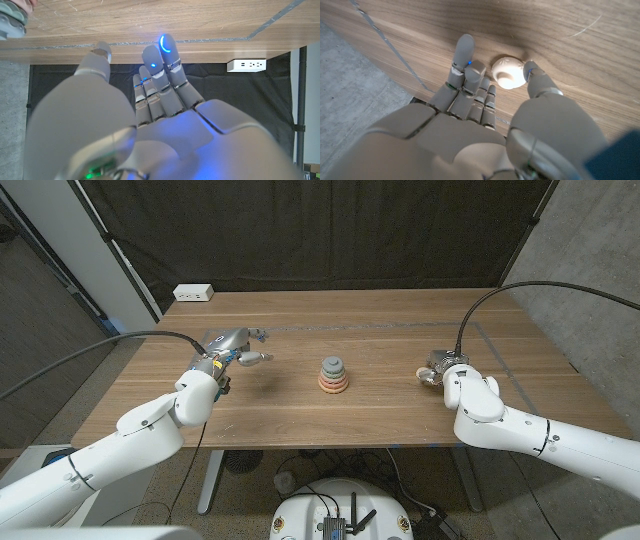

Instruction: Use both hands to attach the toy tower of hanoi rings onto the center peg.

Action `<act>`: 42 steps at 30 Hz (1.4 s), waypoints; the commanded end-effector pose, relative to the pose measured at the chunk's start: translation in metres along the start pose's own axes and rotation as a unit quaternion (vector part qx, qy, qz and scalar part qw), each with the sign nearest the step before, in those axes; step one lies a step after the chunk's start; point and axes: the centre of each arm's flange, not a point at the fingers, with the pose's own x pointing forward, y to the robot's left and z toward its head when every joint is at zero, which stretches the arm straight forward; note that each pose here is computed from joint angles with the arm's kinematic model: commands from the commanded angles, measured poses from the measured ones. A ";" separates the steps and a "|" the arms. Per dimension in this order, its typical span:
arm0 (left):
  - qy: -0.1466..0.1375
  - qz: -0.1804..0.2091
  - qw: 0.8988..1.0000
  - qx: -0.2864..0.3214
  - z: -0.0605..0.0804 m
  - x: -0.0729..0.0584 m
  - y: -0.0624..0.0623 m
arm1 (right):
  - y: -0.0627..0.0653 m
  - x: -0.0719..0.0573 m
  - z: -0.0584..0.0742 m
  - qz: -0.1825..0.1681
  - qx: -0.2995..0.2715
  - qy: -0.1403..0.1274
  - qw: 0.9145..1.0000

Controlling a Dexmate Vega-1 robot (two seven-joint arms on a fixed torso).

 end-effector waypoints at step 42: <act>0.006 -0.004 1.000 -0.015 0.000 -0.005 -0.002 | 0.017 -0.001 0.007 -0.013 -0.017 0.018 1.000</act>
